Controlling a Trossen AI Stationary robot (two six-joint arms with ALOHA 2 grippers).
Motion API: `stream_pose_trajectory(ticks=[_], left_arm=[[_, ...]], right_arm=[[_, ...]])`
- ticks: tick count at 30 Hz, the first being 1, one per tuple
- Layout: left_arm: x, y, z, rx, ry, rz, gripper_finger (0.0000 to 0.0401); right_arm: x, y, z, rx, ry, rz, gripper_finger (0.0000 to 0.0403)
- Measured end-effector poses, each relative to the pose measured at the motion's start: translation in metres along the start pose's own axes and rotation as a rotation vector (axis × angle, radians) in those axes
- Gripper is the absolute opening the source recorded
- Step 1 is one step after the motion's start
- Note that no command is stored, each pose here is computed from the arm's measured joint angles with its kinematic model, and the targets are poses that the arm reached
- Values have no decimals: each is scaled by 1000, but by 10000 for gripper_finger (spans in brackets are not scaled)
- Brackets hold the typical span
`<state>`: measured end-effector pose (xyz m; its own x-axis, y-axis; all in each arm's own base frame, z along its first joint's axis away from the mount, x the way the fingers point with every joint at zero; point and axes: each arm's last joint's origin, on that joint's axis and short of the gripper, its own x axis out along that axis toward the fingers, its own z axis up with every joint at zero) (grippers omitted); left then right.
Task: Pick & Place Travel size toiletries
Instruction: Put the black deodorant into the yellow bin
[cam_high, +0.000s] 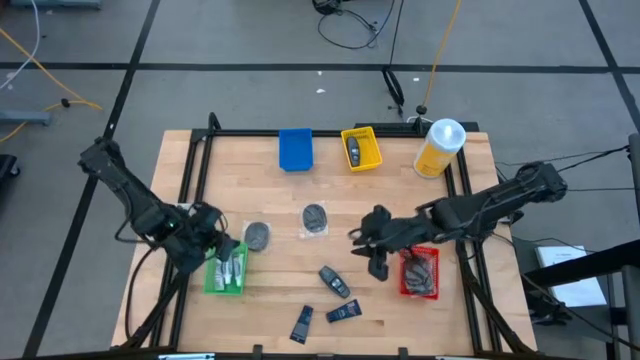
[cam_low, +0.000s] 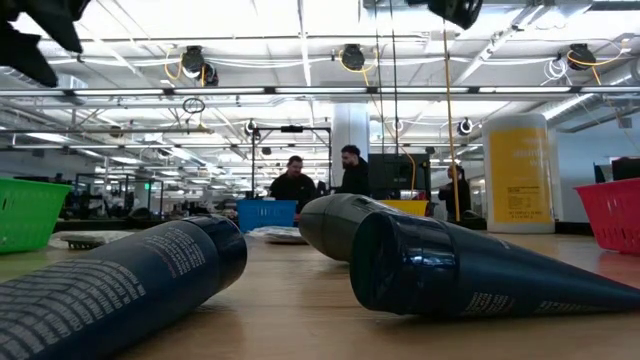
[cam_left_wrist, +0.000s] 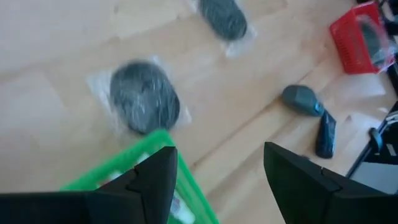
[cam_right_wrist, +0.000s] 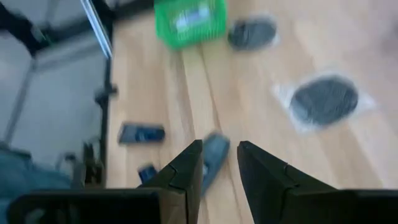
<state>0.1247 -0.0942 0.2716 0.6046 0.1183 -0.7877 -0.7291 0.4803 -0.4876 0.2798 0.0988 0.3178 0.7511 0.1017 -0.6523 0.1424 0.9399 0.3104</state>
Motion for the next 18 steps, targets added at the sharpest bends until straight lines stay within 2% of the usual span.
stream_pose_trajectory(ticks=[3,8,12,18], left_arm=[[-1,2,10,48,-21,-2,237],[0,4,23,103,-58,12,237],[3,5,31,111,-84,41,237],[7,6,40,119,-87,71,237]], right_arm=[[22,4,-4,13,95,-10,93],[49,3,-13,61,166,-61,93],[69,4,-24,21,229,-86,93],[87,6,-33,-23,293,-55,93]])
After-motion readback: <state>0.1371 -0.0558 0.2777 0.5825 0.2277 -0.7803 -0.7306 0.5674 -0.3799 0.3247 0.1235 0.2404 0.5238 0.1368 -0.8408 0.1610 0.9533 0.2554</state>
